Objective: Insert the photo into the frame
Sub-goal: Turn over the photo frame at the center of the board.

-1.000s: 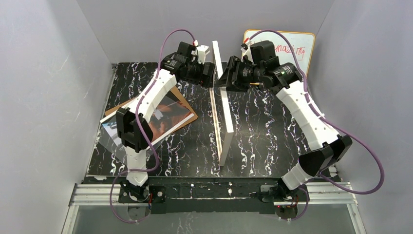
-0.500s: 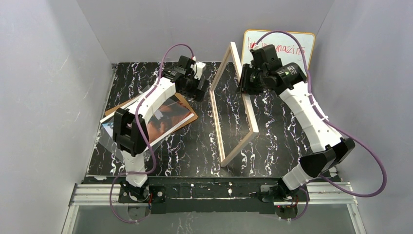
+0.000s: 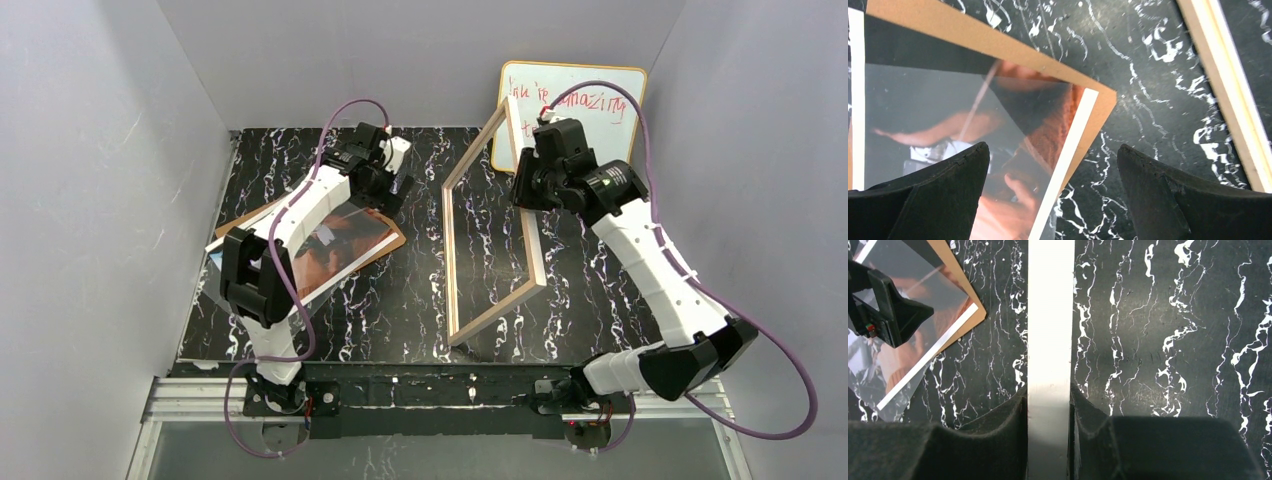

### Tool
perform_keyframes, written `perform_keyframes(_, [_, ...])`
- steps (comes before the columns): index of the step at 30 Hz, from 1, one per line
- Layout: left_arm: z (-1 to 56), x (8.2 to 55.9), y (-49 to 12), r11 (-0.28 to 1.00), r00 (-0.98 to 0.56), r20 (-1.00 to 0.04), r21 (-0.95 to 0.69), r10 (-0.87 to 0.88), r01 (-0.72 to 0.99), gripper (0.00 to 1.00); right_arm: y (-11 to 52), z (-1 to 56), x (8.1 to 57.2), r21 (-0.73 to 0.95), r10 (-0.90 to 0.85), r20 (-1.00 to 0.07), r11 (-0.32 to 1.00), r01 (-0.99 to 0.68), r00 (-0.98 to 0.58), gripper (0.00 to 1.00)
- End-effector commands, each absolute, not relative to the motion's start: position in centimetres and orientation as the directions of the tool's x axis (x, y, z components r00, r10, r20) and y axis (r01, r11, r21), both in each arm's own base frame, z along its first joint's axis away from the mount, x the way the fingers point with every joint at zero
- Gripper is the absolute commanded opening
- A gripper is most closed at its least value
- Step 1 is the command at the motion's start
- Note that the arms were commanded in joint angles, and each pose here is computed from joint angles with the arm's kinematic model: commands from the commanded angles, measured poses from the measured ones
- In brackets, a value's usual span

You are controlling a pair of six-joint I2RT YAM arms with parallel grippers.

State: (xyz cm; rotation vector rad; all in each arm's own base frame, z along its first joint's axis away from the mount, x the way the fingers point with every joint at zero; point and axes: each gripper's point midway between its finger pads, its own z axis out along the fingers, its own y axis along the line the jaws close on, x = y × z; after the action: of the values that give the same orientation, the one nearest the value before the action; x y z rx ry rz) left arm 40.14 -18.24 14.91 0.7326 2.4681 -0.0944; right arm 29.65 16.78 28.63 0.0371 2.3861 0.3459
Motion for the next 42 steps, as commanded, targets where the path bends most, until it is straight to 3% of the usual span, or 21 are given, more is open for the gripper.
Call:
perform_keyframes(1, [15.5,39.5,-15.9,0.845,-0.682,-0.522,0.162,0.512,0.51,0.98,15.4,23.6,28.0,0.149,0.038,-0.569,0.987,-0.058,-0.821,0.05])
perform_keyframes(9, [15.3,39.8,-15.2,0.873,-0.711,-0.531,0.127,0.461,0.471,0.98,15.3,19.2,27.6,0.123,0.026,-0.506,0.991,-0.042,-0.862,0.01])
perform_keyframes(17, [13.9,39.6,-15.1,0.876,-0.732,-0.504,0.121,0.459,0.466,0.98,13.2,19.8,27.9,0.007,0.01,-0.511,1.0,0.007,-0.86,0.01])
perform_keyframes(24, [13.7,39.6,-15.4,0.878,-0.735,-0.505,0.109,0.453,0.467,0.98,13.7,18.7,27.2,0.06,0.015,-0.518,0.998,-0.018,-0.855,0.01])
perform_keyframes(42, [10.5,38.3,-11.6,0.818,-0.711,-0.405,0.264,0.575,0.512,0.98,13.1,11.0,28.5,-0.033,-0.01,-0.484,0.999,0.008,-0.875,0.01])
